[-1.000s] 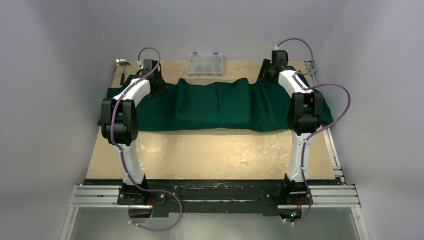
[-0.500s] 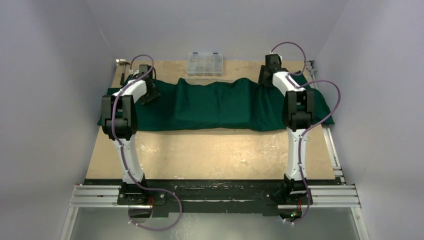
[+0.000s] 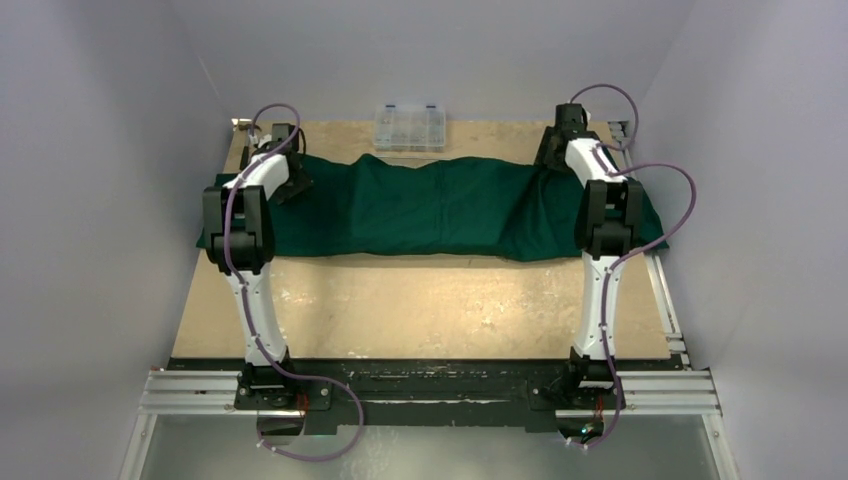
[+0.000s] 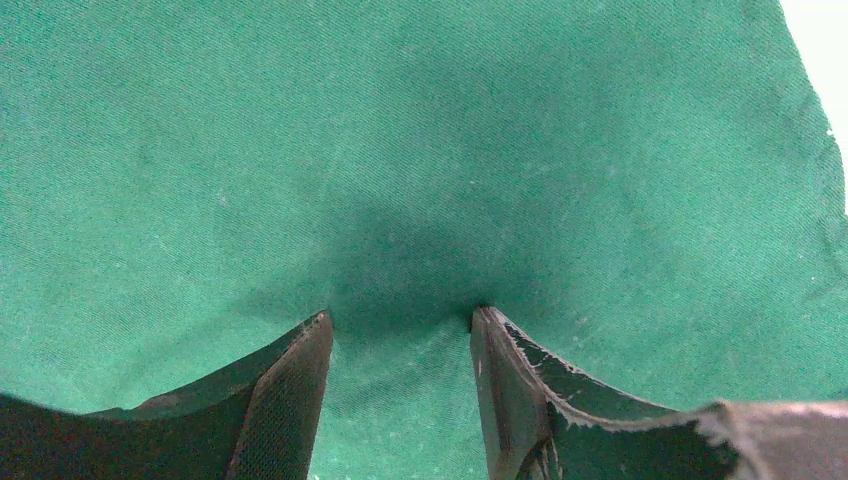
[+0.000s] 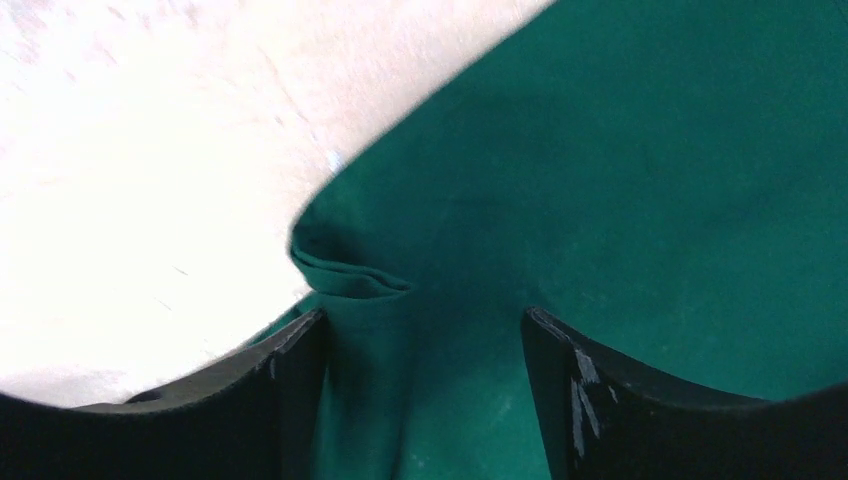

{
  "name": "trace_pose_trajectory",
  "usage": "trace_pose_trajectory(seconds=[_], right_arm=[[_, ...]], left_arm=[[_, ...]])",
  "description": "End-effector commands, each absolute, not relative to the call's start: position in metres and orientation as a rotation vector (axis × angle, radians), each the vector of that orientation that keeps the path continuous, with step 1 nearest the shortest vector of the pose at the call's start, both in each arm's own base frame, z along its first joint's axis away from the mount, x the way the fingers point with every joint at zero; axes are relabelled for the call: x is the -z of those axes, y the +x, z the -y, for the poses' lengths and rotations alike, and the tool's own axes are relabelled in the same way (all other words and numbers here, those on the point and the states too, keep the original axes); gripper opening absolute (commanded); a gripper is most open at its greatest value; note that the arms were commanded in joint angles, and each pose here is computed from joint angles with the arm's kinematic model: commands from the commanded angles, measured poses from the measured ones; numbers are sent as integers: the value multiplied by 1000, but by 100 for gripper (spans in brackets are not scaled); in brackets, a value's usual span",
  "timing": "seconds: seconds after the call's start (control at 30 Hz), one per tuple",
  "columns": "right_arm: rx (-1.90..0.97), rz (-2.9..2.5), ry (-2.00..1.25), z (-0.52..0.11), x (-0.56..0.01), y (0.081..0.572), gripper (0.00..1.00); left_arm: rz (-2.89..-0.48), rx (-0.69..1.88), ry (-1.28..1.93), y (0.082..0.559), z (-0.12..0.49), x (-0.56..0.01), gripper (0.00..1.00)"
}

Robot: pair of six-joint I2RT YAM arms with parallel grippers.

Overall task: Open and lay out the surgical kit
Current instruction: Open the surgical kit at the center of the board.

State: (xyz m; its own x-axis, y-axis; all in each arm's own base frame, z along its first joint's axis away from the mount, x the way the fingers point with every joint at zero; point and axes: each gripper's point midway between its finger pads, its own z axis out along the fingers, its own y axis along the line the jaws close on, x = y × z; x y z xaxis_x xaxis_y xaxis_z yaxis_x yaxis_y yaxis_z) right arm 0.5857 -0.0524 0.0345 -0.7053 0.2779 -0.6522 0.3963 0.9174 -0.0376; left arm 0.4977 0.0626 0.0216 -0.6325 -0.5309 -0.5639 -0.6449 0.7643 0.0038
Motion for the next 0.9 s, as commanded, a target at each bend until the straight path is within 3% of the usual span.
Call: trace_pose_trajectory(seconds=[0.0,0.1,0.2,0.5,0.63,0.87], right_arm=[[118,-2240,545,56,-80,625,78],[74,-2156,579,62,-99,638,91],[59,-2066,615,76,-119,648,93],[226,-2081,641,116,-83,657,80],[247,-2124,583,117,-62,657,80],[224,-2204,555,110,-30,652,68]], left_arm=[[-2468,-405,-921,481,-82,12,52],[-2473,-451,-930,476,-87,16,52],[-2478,-483,-953,470,-94,20,52],[-2492,-480,-979,464,-97,30,52],[-2504,-488,-980,460,-98,33,52],[-2509,-501,-974,455,-98,31,52]])
